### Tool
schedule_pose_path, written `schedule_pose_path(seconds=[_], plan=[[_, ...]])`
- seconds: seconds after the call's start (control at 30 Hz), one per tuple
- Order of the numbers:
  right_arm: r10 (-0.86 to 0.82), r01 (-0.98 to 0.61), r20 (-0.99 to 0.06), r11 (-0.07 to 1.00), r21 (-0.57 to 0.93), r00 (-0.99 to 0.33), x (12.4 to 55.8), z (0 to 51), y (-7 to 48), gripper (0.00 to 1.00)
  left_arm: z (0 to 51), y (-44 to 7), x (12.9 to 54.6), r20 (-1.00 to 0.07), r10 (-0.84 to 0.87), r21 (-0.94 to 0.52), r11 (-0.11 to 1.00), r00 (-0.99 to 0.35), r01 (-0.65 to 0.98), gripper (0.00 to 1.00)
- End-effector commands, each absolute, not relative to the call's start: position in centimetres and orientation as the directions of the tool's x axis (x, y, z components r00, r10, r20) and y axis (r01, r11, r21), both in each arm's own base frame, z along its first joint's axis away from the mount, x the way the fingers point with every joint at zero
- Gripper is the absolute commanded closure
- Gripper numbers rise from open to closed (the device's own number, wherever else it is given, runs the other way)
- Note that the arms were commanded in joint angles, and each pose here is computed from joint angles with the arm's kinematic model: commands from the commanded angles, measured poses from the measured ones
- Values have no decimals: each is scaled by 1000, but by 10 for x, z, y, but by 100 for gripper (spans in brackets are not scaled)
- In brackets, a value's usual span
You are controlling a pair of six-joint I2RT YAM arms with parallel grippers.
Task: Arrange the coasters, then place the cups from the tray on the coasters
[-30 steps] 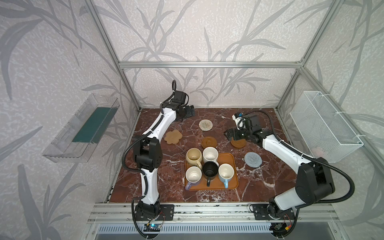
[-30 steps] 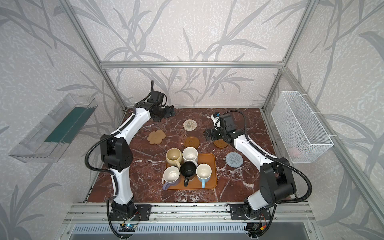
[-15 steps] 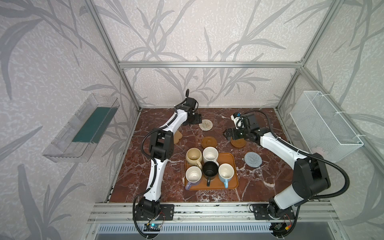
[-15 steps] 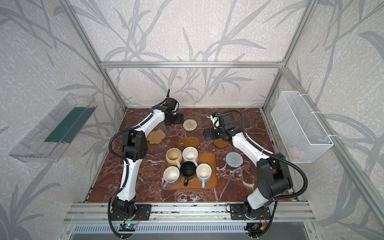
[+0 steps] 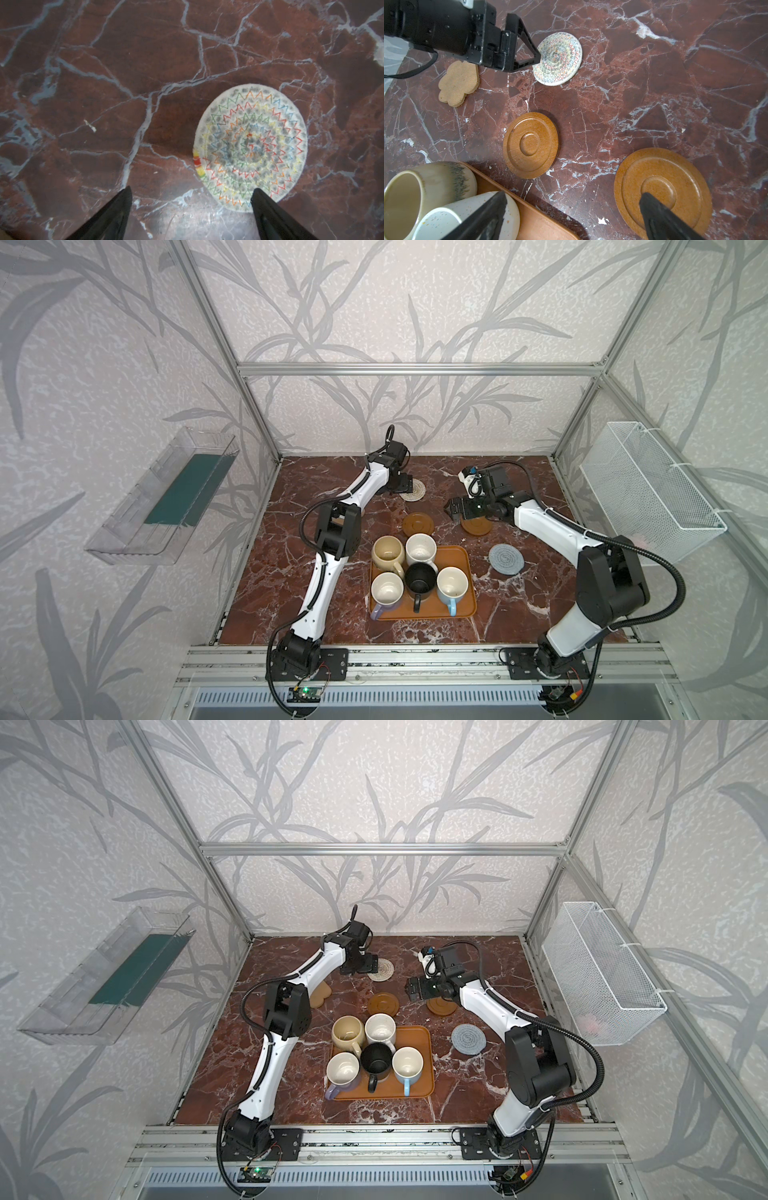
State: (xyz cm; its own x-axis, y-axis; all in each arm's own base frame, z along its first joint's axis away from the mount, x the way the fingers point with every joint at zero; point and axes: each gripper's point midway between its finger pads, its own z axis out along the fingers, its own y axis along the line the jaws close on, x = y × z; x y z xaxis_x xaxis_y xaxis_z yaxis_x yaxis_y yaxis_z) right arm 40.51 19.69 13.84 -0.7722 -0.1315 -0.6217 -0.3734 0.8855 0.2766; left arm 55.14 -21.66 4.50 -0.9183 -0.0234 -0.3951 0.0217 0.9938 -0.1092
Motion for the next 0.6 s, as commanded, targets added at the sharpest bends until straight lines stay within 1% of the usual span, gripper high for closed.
schedule_pose_path(seconds=[0.0, 0.13, 0.27, 0.33, 0.43, 0.57], plan=[[-148, -387, -622, 882, 269, -769, 408, 142, 200, 1, 29, -205, 541, -333, -24, -35, 999, -943, -13, 8], [-150, -387, -615, 881, 272, -774, 407, 140, 200, 1, 23, -200, 542, -333, -33, 7, 999, -942, -38, 8], [-160, -390, -610, 882, 265, -776, 406, 140, 199, 1, 19, -204, 546, -343, -49, -8, 999, -938, -49, 8], [-165, -391, -609, 883, 259, -776, 405, 140, 198, 1, 16, -202, 544, -340, -36, 21, 999, -940, -46, 10], [-171, -393, -606, 884, 254, -777, 402, 140, 197, 1, 10, -195, 535, -308, -35, 69, 996, -951, -59, 16], [-171, -397, -607, 881, 259, -776, 401, 141, 197, 1, 10, -184, 522, -261, -41, 109, 991, -965, -71, 28]])
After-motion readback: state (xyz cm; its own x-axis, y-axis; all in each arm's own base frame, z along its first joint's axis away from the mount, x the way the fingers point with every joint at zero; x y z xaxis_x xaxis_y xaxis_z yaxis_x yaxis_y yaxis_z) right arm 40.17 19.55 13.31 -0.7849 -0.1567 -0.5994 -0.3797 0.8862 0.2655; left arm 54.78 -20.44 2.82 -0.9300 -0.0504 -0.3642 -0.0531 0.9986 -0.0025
